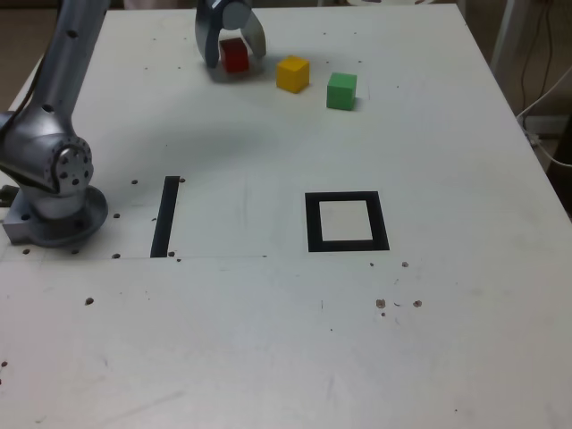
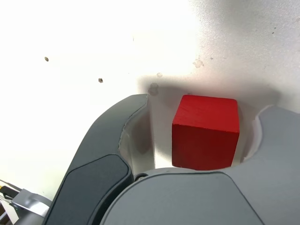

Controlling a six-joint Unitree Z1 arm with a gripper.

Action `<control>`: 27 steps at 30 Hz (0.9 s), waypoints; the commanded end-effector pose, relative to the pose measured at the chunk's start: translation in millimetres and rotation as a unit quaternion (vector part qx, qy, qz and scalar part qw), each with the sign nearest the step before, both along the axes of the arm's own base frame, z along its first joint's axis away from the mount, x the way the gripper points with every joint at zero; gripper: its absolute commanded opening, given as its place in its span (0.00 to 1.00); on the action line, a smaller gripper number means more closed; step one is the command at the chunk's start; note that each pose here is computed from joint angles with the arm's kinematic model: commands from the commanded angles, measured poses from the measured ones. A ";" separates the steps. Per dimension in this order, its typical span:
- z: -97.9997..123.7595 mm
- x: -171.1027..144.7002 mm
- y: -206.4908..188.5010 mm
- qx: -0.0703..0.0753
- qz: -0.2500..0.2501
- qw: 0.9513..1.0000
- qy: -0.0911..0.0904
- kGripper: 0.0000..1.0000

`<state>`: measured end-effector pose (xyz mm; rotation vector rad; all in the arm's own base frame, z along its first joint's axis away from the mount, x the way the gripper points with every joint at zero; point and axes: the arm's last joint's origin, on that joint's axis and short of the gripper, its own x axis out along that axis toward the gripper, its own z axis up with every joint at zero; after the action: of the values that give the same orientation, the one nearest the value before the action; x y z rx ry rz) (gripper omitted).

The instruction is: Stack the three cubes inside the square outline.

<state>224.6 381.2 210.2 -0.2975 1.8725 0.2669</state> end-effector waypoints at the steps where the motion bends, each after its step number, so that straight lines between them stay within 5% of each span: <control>1: -1.8 2.0 0.1 -0.003 -0.002 1.000 0.001 0.30; 17: -2.5 5.7 -1.0 -0.008 -0.006 1.000 0.004 0.30; 27: 15.1 15.2 -23.2 -0.003 -0.025 1.000 0.005 0.30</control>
<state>238.2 364.6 214.9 -0.2703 1.8977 0.2205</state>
